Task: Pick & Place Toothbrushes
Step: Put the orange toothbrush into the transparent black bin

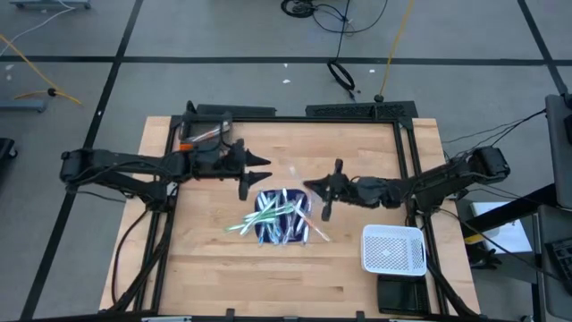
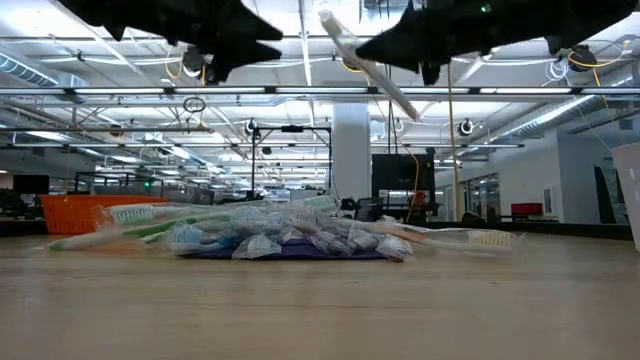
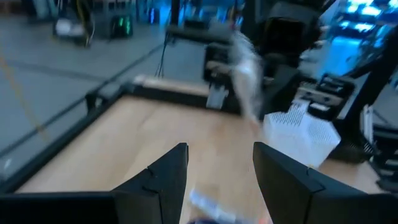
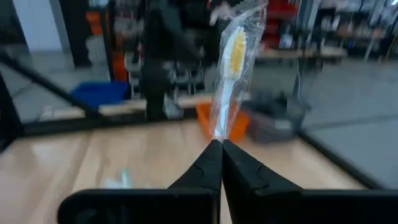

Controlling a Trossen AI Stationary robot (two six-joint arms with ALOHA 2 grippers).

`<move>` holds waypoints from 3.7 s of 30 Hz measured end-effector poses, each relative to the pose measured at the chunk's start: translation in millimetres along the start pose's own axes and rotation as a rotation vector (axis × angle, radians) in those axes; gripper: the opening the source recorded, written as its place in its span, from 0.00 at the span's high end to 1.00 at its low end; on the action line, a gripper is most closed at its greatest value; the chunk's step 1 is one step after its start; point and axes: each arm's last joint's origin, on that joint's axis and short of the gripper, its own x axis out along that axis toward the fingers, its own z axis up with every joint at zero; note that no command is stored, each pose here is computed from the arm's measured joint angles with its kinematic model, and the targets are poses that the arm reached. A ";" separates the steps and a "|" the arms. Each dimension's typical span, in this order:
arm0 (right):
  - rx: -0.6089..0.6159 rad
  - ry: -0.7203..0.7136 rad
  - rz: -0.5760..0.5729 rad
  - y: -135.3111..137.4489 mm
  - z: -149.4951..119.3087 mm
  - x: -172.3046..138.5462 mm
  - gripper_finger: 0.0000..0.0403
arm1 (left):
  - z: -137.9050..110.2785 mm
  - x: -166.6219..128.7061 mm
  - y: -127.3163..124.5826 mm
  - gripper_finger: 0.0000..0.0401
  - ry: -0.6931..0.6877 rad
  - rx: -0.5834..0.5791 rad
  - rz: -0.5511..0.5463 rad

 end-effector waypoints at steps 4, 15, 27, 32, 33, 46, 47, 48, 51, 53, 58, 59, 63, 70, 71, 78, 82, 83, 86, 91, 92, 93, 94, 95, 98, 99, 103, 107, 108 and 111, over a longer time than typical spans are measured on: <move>-0.004 -0.024 -0.031 -8.4 2.5 3.3 1.00 | 2.5 9.8 -6.0 0.55 -0.087 0.031 -0.031; -0.015 -0.071 0.006 -11.3 7.4 4.6 1.00 | -15.2 44.8 -6.4 0.55 -0.188 0.037 -0.046; -0.034 -0.071 0.002 -11.7 7.4 4.7 1.00 | -26.8 64.5 -5.6 0.55 -0.313 -0.013 -0.076; -0.032 -0.071 -0.008 -14.4 7.4 5.6 1.00 | -33.0 72.1 -4.9 0.55 -0.326 -0.031 -0.080; -0.032 -0.071 -0.009 -14.5 7.4 5.7 1.00 | -33.5 72.5 -4.9 0.55 -0.329 -0.034 -0.081; -0.030 -0.074 -0.011 -14.2 4.0 8.9 1.00 | -27.2 72.4 -5.7 0.56 -0.371 -0.047 -0.090; -0.030 -0.075 -0.014 -14.8 4.1 9.1 1.00 | -26.7 72.5 -6.0 0.57 -0.373 -0.047 -0.091; -0.031 -0.073 -0.014 -15.0 3.8 9.3 1.00 | -26.3 72.4 -6.3 0.59 -0.375 -0.047 -0.092; -0.029 -0.078 -0.013 -14.9 4.2 9.3 1.00 | -26.6 72.5 -6.3 0.68 -0.374 -0.043 -0.091; -0.027 -0.083 -0.013 -14.9 4.7 9.2 1.00 | -26.5 72.5 -6.3 0.76 -0.374 -0.041 -0.091; -0.030 -0.076 -0.011 -14.8 4.0 9.3 1.00 | -26.9 72.6 -6.4 0.97 -0.370 -0.022 -0.093; -0.030 -0.075 -0.010 -14.7 4.0 9.2 1.00 | -27.0 72.6 -6.4 0.98 -0.369 -0.023 -0.093; -0.035 -0.069 -0.010 -14.7 3.3 9.3 1.00 | -27.5 72.9 -6.4 0.99 -0.364 -0.022 -0.093; -0.051 -0.060 -0.033 -15.5 2.5 9.4 0.94 | -28.4 73.2 -6.3 0.99 -0.354 -0.017 -0.091; -0.057 -0.050 -0.054 -16.1 1.6 9.4 0.92 | -28.4 73.1 -5.8 0.99 -0.349 -0.011 -0.087; -0.096 0.032 -0.130 -18.7 -6.7 9.3 0.73 | -18.0 59.6 5.3 1.00 -0.239 0.007 -0.038; -0.077 0.040 -0.127 -18.5 -7.6 9.3 0.66 | -7.6 42.4 13.8 1.00 -0.158 0.044 0.026; -0.075 0.040 -0.125 -18.4 -7.6 9.3 0.64 | -5.2 36.8 16.1 1.00 -0.133 0.057 0.056; -0.081 0.054 -0.122 -18.4 -9.1 9.2 0.62 | -0.4 17.1 25.1 1.00 -0.034 0.094 0.195; -0.079 0.062 -0.121 -18.4 -9.9 9.2 0.62 | 6.9 -18.9 35.5 1.00 0.086 0.166 0.495; -0.075 0.061 -0.121 -18.4 -9.9 9.2 0.62 | 8.3 -25.2 37.0 1.00 0.100 0.180 0.549; -0.072 0.061 -0.121 -18.4 -9.9 9.2 0.62 | 9.9 -31.6 38.5 1.00 0.111 0.189 0.598; -0.069 0.061 -0.121 -18.4 -9.9 9.2 0.62 | 11.3 -37.9 40.0 1.00 0.121 0.198 0.645; -0.069 0.062 -0.121 -18.4 -10.0 9.2 0.63 | 12.7 -43.7 41.9 1.00 0.130 0.206 0.689; -0.066 0.064 -0.121 -18.4 -10.2 9.2 0.63 | 13.1 -56.9 48.5 1.00 0.173 0.223 0.810; -0.067 0.065 -0.121 -18.4 -10.3 9.2 0.63 | 12.3 -60.1 51.4 1.00 0.193 0.228 0.845; -0.067 0.066 -0.121 -18.4 -10.4 9.2 0.63 | 7.0 -68.4 65.7 1.00 0.282 0.238 0.960; -0.067 0.067 -0.121 -18.4 -10.5 9.1 0.64 | 3.1 -72.7 82.4 1.00 0.348 0.241 1.045; -0.068 0.068 -0.121 -18.4 -10.6 9.1 0.64 | 2.5 -74.2 86.2 1.00 0.360 0.238 1.062; -0.071 0.075 -0.121 -18.5 -11.4 9.1 0.64 | 1.5 -80.7 97.1 1.00 0.391 0.229 1.119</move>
